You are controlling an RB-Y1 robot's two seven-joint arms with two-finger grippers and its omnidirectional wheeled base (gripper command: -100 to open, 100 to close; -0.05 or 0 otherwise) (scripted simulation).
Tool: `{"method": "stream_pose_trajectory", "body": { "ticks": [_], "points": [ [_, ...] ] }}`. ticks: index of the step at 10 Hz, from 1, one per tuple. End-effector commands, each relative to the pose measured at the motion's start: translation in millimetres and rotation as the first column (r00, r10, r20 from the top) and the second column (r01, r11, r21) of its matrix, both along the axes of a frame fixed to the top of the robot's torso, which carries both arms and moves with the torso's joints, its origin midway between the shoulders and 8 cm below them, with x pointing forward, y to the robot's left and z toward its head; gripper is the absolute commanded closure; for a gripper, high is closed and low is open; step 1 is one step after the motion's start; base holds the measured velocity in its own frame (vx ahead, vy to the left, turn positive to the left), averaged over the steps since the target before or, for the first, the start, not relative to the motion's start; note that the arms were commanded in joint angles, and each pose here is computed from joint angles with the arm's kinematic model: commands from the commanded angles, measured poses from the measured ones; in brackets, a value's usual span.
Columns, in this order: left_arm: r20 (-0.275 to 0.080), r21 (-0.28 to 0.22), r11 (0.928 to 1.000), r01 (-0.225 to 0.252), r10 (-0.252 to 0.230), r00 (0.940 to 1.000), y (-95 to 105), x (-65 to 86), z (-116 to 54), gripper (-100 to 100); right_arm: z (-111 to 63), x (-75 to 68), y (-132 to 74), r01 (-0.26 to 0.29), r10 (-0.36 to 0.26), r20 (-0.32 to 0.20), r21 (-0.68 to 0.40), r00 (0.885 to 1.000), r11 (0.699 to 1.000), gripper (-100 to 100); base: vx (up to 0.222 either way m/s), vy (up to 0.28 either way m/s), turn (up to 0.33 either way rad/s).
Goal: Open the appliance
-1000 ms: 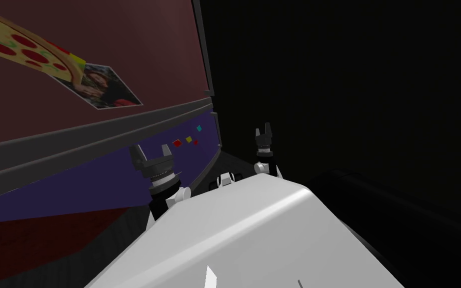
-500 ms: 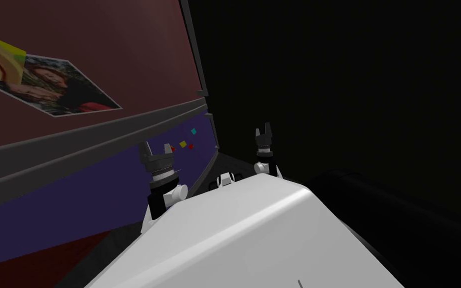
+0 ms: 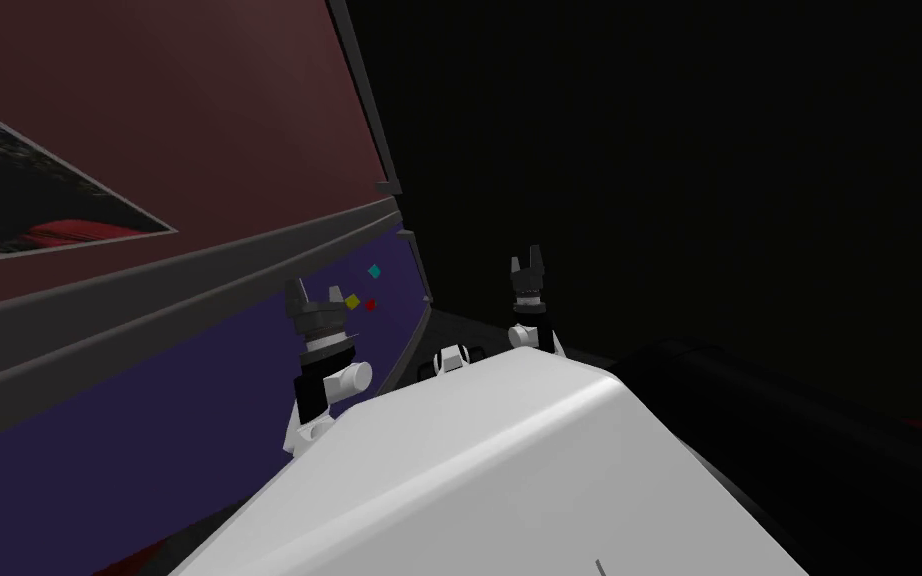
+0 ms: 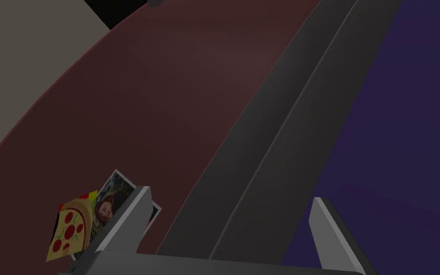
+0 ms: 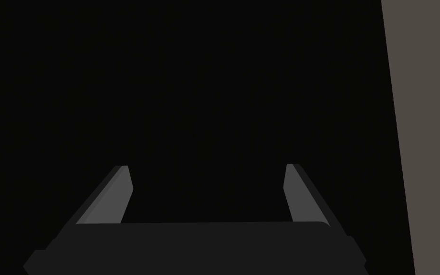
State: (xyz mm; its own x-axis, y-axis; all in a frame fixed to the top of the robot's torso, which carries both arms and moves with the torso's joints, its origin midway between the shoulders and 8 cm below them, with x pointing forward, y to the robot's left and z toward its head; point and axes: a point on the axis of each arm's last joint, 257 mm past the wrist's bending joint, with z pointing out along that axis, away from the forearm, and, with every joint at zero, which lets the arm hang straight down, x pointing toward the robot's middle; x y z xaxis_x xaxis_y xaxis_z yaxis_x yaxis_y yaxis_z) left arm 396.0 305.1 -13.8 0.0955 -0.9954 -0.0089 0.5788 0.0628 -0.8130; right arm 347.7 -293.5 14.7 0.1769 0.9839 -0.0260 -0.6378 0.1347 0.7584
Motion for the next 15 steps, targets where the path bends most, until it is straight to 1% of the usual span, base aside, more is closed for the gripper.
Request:
{"method": "stream_pose_trajectory", "body": {
  "ticks": [1, 3, 4, 5, 6, 7, 8, 10, 13, 14, 15],
  "points": [
    [-0.04, -0.006, 0.9997, -0.023, 0.023, 0.9989, 10.1, 17.1, -7.9, -100, 0.0, 0.0, 0.0, 0.0, 0.0, 0.0, 0.0, 1.0, 1.0, 0, 0.067, 0.037, -0.183],
    [-0.067, -0.013, 0.9992, -0.037, 0.037, 0.9971, 17.3, 28.3, -13.3, -100, 0.0, 0.0, 0.0, 0.0, 0.0, 0.0, 0.0, 1.0, 1.0, 0, 0.065, 0.027, -0.155],
    [-0.092, -0.019, 0.9986, -0.05, 0.048, 0.9946, 23.9, 38.8, -18.3, -100, 0.0, 0.0, 0.0, 0.0, 0.0, 0.0, 0.0, 1.0, 1.0, 0, 0.082, 0.024, -0.258],
    [-0.105, -0.023, 0.9982, -0.055, 0.053, 0.9931, 26.9, 44.0, -21.0, -100, 0.0, 0.0, 0.0, 0.0, 0.0, 0.0, 0.0, 1.0, 1.0, 0, 0.09, 0.035, -0.192],
    [-0.132, -0.031, 0.9974, -0.066, 0.061, 0.9894, 32.9, 54.6, -26.8, -100, 0.0, 0.0, 0.0, 0.0, 0.0, 0.0, 0.0, 1.0, 1.0, 0, 0.085, 0.039, -0.254],
    [-0.132, -0.031, 0.9974, -0.066, 0.061, 0.9894, 32.9, 54.6, -26.8, -100, 0.0, 0.0, 0.0, 0.0, 0.0, 0.0, 0.0, 1.0, 1.0, 0, 0.066, 0.042, -0.097],
    [-0.16, -0.04, 0.9964, -0.075, 0.068, 0.9847, 38.7, 65.6, -33.0, -100, 0.0, 0.0, 0.0, 0.0, 0.0, 0.0, 0.0, 1.0, 1.0, 0, 0.055, 0.039, -0.172],
    [-0.191, -0.052, 0.9952, -0.084, 0.072, 0.9789, 44.3, 77.5, -39.7, -100, 0.0, 0.0, 0.0, 0.0, 0.0, 0.0, 0.0, 1.0, 1.0, 0, 0.061, 0.035, -0.214],
    [-0.242, -0.072, 0.9932, -0.092, 0.073, 0.9676, 51.8, 96.6, -51.1, -100, 0.0, 0.0, 0.0, 0.0, 0.0, 0.0, 0.0, 1.0, 1.0, 0, 0.051, 0.04, -0.172],
    [-0.242, -0.072, 0.9932, -0.092, 0.073, 0.9676, 51.8, 96.6, -51.1, -100, 0.0, 0.0, 0.0, 0.0, 0.0, 0.0, 0.0, 1.0, 1.0, 0, 0.039, 0.022, -0.053],
    [-0.259, -0.077, 0.9926, -0.094, 0.071, 0.9632, 53.9, 103.1, -54.7, -100, 0.0, 0.0, 0.0, 0.0, 0.0, 0.0, 0.0, 1.0, 1.0, 0, 0.043, 0.022, -0.136]
  ]
}}
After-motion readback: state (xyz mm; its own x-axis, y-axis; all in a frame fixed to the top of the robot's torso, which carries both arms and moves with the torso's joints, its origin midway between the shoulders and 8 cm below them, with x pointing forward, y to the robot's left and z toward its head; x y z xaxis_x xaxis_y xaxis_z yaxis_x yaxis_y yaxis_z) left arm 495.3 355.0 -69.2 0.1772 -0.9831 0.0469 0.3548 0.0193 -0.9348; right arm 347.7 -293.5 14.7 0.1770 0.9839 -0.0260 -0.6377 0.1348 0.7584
